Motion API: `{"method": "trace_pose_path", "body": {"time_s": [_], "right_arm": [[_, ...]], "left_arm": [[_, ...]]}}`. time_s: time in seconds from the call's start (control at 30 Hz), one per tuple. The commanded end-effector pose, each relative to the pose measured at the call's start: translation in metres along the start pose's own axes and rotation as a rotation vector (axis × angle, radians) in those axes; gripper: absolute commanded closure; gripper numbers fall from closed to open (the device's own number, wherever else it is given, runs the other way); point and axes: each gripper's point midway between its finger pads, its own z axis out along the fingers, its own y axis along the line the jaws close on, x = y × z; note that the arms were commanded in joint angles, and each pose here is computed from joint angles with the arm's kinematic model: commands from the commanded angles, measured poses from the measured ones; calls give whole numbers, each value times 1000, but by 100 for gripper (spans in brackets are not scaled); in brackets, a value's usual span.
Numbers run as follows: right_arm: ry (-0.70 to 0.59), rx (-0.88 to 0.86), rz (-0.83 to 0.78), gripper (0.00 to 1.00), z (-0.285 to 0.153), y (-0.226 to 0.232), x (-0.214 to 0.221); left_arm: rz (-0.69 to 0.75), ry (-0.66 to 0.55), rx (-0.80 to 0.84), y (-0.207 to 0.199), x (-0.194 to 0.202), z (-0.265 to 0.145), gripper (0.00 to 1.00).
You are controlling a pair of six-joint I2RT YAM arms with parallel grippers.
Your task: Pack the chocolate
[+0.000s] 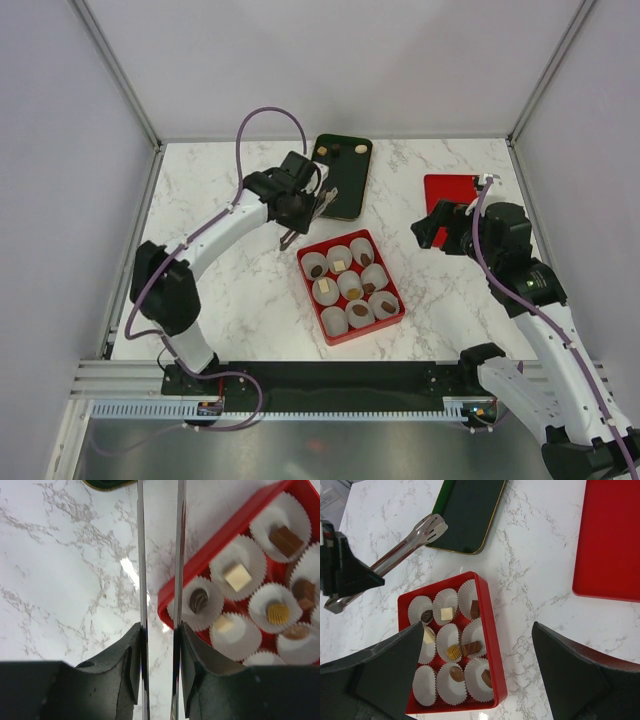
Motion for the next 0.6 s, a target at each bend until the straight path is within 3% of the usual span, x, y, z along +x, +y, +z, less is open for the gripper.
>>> {"method": "trace_pose_path", "body": {"time_s": [0.0,0.2,0.33,0.57], "right_arm": [[-49,-29,-6,2,-8,11,-21],[-58,-35,-1,2,-13,12,-20],[-55,-38,-3,2,-14,12,-17],[-41,-40,-12,2,-13,10,-12]], "left_arm": [[21,8,68,-17,19,-46,63],[82,6,168,-52,58,-103,64],[102,69,203,-64,96,-126,64],[79,169,248,-78,157,-139,63]]}}
